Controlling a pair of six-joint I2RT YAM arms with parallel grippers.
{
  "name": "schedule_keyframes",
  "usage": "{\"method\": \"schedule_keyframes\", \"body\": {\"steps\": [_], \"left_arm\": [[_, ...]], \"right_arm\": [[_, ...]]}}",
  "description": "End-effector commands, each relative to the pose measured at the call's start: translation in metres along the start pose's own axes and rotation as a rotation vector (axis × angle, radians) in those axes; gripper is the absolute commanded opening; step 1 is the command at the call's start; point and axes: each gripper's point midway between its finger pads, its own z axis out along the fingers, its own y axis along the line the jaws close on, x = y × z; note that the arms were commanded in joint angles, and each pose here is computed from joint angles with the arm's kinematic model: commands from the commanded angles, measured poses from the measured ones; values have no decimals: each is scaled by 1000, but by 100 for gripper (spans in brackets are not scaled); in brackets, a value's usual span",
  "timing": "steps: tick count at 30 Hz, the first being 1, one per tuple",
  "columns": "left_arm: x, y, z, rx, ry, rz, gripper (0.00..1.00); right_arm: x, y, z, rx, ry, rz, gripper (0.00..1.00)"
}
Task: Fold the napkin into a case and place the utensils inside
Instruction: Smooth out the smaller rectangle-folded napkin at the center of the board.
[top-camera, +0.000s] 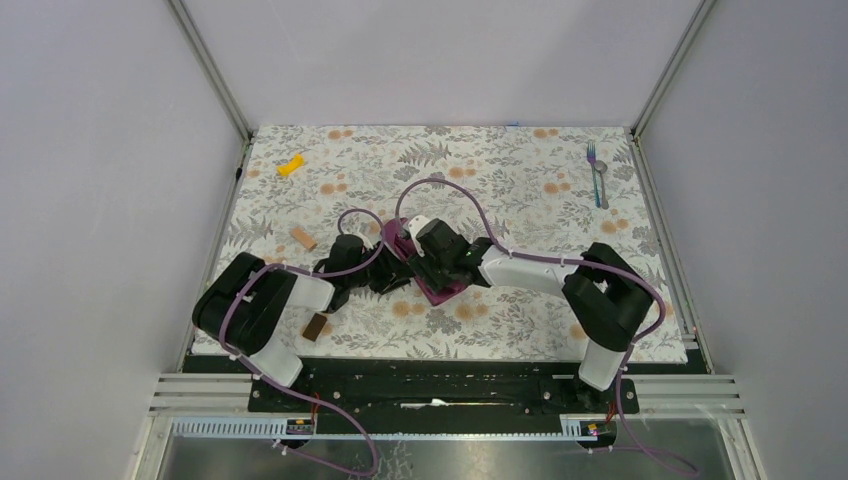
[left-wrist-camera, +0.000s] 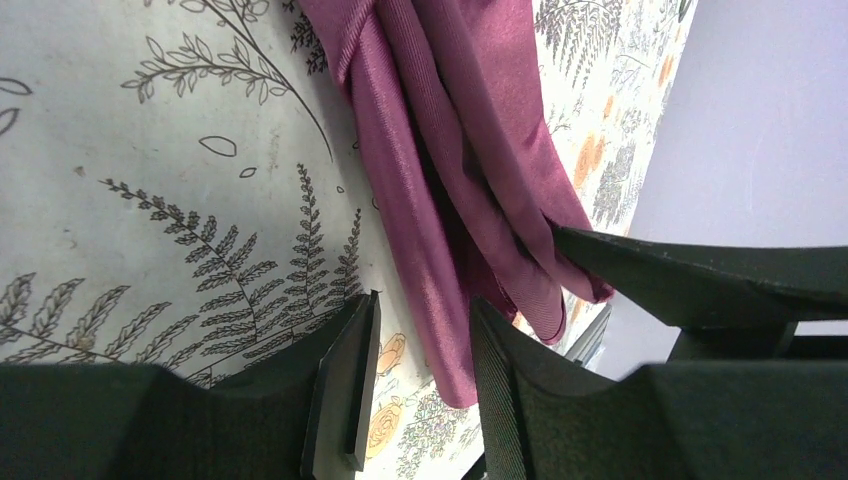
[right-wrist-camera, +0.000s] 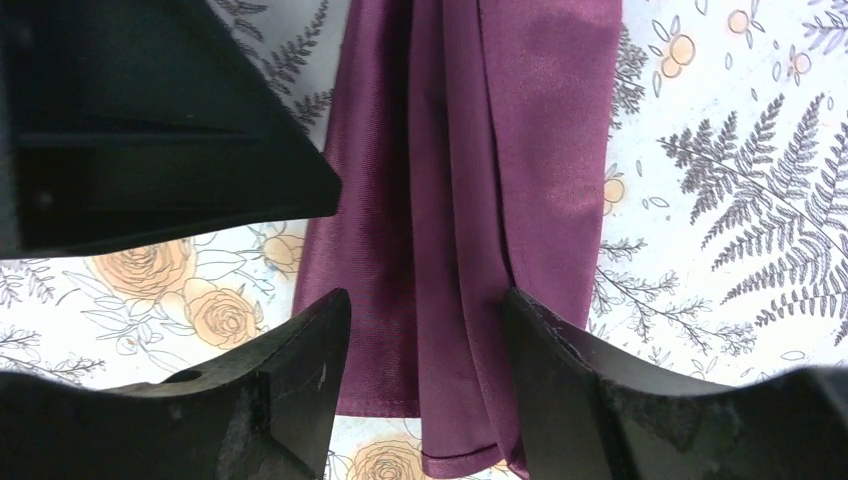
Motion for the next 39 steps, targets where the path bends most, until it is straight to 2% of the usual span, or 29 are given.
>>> {"method": "schedule_keyframes", "body": {"steps": [1, 5, 7, 10, 14, 27, 39], "left_arm": [[9, 16, 1, -39, 15, -41, 44], [7, 20, -1, -66, 6, -20, 44], [7, 20, -1, -67, 4, -15, 43], [7, 21, 0, -72, 11, -11, 43], [8, 20, 0, -71, 16, -10, 43], [9, 22, 1, -76, 30, -3, 43], [11, 23, 4, -73, 43, -11, 40]], "right_arm": [[-26, 7, -18, -8, -105, -38, 65], [-50, 18, -48, -81, -190, 24, 65], [-54, 9, -56, -36, -209, 47, 71], [-47, -10, -51, 55, -181, 24, 78], [-36, -13, -39, 68, -123, -18, 81], [-3, -16, -13, 79, -10, -145, 82], [3, -14, 2, 121, 48, -198, 78]]}}
